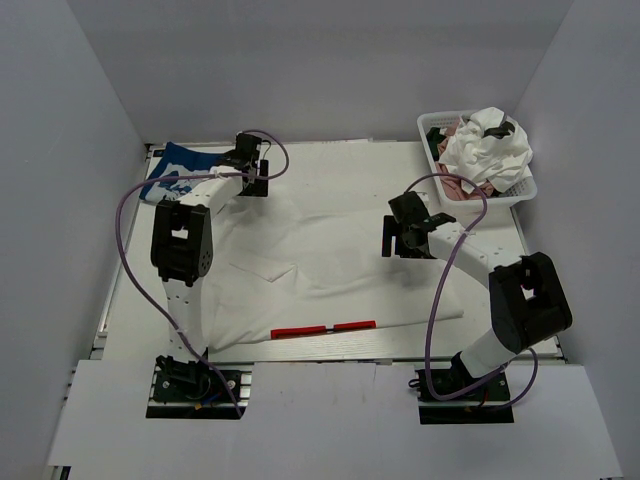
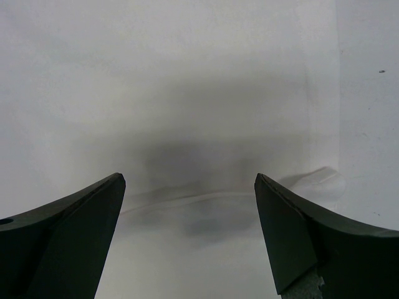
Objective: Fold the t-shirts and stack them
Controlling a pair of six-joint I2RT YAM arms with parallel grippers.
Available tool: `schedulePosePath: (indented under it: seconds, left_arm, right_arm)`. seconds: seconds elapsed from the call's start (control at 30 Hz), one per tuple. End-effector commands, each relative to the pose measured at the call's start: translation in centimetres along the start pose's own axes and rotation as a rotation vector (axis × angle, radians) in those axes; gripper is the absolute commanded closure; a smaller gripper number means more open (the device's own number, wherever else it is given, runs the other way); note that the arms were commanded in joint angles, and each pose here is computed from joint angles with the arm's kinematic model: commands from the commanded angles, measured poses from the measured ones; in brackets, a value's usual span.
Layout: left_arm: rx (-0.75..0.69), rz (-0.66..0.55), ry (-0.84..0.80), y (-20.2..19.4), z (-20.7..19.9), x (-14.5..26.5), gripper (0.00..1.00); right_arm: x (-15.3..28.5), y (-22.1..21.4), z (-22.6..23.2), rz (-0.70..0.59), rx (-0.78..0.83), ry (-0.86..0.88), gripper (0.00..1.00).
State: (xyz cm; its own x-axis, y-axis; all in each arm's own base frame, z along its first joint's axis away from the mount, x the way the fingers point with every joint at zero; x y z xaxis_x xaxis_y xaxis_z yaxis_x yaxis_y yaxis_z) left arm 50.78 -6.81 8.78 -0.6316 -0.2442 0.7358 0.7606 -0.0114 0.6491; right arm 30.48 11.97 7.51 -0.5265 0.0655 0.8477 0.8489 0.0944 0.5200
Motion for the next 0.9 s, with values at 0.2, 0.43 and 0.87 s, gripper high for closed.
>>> schedulePosePath:
  seconds: [0.2, 0.43, 0.87]
  left_arm:
    - [0.15, -0.046, -0.179, 2.4, -1.5, 5.7, 0.0]
    - [0.229, -0.11, -0.377, 0.7, -3.3, 8.5, 0.0]
    - [-0.154, -0.032, -0.385, 5.5, -7.3, 1.4, 0.0]
  right_arm:
    - [0.9, 0.8, 0.1, -0.022, -0.051, 0.027, 0.1]
    - [-0.2, 5.5, 1.6, -0.121, -0.135, 0.099, 0.1]
    - [0.1, 10.7, 0.0, -0.186, -0.093, 0.043, 0.1]
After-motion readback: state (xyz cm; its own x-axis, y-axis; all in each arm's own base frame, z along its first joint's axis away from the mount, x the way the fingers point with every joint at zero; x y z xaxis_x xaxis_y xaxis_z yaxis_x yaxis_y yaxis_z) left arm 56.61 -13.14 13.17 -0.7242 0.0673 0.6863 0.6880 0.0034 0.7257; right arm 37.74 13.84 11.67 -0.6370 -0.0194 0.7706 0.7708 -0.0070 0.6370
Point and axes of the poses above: each gripper's point midway between its finger pads, its own x axis back along the fingers, its own z axis along the line the jaws close on, y = z × x, the point moved 2 cm from there along x, back along the fingers, and after that the axes turned 5 degrees about x, right-handed, at the moved point
